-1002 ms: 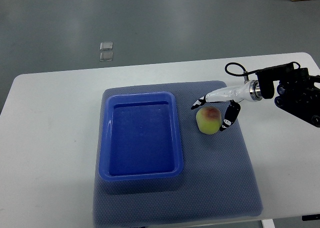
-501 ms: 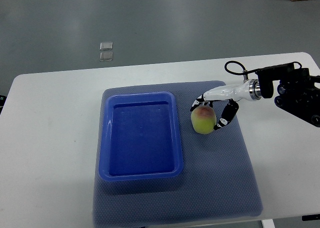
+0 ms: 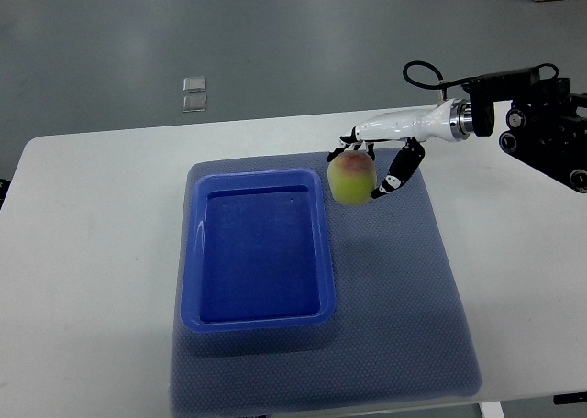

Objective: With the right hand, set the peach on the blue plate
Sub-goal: 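Lift the peach and carry it over the blue tray, then lower the peach into the tray and open the right hand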

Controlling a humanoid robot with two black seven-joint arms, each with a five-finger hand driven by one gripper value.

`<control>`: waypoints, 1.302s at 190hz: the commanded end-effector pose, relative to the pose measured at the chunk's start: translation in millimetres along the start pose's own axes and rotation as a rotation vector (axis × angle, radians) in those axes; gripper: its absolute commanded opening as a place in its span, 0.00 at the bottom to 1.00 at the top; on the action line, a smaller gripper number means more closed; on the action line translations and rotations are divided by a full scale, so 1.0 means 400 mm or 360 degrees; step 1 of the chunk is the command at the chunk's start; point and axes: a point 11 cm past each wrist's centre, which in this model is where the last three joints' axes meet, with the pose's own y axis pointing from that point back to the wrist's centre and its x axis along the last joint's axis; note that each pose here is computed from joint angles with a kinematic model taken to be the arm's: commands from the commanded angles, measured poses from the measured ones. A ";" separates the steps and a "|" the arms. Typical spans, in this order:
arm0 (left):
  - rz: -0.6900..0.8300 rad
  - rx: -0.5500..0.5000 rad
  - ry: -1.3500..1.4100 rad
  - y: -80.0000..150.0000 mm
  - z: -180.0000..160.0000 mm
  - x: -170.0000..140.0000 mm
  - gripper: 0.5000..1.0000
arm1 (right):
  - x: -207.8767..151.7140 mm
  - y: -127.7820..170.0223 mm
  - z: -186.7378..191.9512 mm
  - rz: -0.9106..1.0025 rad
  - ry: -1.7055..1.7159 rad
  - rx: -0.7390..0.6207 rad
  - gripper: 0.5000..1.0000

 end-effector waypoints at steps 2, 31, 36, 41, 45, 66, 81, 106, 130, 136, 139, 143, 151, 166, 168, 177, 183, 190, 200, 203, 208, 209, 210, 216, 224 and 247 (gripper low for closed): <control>-0.0001 -0.0003 0.0004 0.000 0.001 0.000 1.00 | 0.042 -0.037 -0.061 0.0026 0.0029 0.0103 0.00; 0.0001 -0.0008 0.0004 0.000 0.002 0.001 1.00 | 0.039 -0.113 -0.143 -0.0023 0.0078 0.0227 0.00; 0.0002 -0.0008 0.0002 0.000 0.002 0.001 1.00 | 0.037 -0.132 -0.166 -0.0027 0.0083 0.0262 0.00; 0.0002 -0.0008 0.0002 0.000 0.002 0.001 1.00 | 0.033 -0.145 -0.178 -0.0036 0.0084 0.0280 0.00; 0.0002 -0.0008 0.0002 0.000 0.002 0.001 1.00 | 0.030 -0.158 -0.190 -0.0040 0.0084 0.0300 0.00; 0.0001 -0.0008 0.0004 0.000 0.002 0.001 1.00 | 0.008 -0.220 -0.237 -0.0074 0.0085 0.0352 0.00; -0.0001 -0.0008 0.0004 0.000 0.002 0.000 1.00 | -0.028 -0.262 -0.259 -0.0131 0.0092 0.0365 0.00; -0.0006 -0.0010 0.0003 0.000 0.002 -0.003 1.00 | -0.080 -0.303 -0.255 -0.0213 0.0147 0.0315 0.00; -0.0006 -0.0012 0.0001 0.000 0.002 -0.003 1.00 | -0.117 -0.326 -0.239 -0.0242 0.0258 0.0258 0.00; -0.0006 -0.0012 0.0001 0.000 0.002 -0.003 1.00 | -0.117 -0.326 -0.239 -0.0242 0.0258 0.0258 0.00; -0.0006 -0.0012 0.0001 0.000 0.002 -0.003 1.00 | -0.117 -0.326 -0.239 -0.0242 0.0258 0.0258 0.00; -0.0003 -0.0015 0.0001 0.000 0.003 -0.001 1.00 | -0.124 -0.328 -0.231 -0.0242 0.0278 0.0243 0.00; -0.0003 -0.0015 0.0001 0.000 0.003 -0.001 1.00 | -0.127 -0.329 -0.229 -0.0244 0.0278 0.0240 0.00; -0.0003 -0.0015 0.0001 0.000 0.003 -0.001 1.00 | -0.129 -0.329 -0.229 -0.0245 0.0276 0.0240 0.00; -0.0003 -0.0015 0.0001 0.000 0.003 -0.001 1.00 | -0.129 -0.329 -0.229 -0.0245 0.0276 0.0240 0.00; -0.0003 -0.0015 0.0001 0.000 0.003 -0.001 1.00 | -0.130 -0.329 -0.227 -0.0246 0.0271 0.0238 0.15; -0.0006 -0.0015 0.0001 0.000 0.003 -0.003 1.00 | -0.132 -0.329 -0.227 -0.0247 0.0269 0.0238 0.32; -0.0006 -0.0015 0.0001 0.000 0.003 -0.003 1.00 | -0.135 -0.329 -0.226 -0.0248 0.0263 0.0239 0.53; -0.0006 -0.0015 0.0001 0.000 0.003 -0.003 1.00 | -0.141 -0.329 -0.224 -0.0256 0.0254 0.0239 0.63; -0.0006 -0.0015 0.0001 0.000 0.003 -0.003 1.00 | -0.144 -0.329 -0.224 -0.0266 0.0248 0.0238 0.67; -0.0006 -0.0015 0.0001 0.000 0.003 -0.003 1.00 | -0.145 -0.329 -0.224 -0.0270 0.0246 0.0237 0.71; -0.0006 -0.0015 0.0001 0.000 0.003 -0.003 1.00 | -0.145 -0.329 -0.224 -0.0270 0.0246 0.0237 0.71; -0.0006 -0.0015 0.0001 0.000 0.003 -0.003 1.00 | -0.145 -0.329 -0.224 -0.0272 0.0245 0.0237 0.73; -0.0006 -0.0015 0.0003 0.000 0.003 -0.003 1.00 | -0.147 -0.329 -0.223 -0.0277 0.0238 0.0237 0.77; -0.0004 -0.0015 0.0003 0.000 0.003 -0.002 1.00 | -0.148 -0.329 -0.223 -0.0282 0.0233 0.0237 0.79; -0.0004 -0.0015 0.0003 0.000 0.003 -0.002 1.00 | -0.141 -0.328 -0.232 -0.0295 0.0190 0.0254 0.84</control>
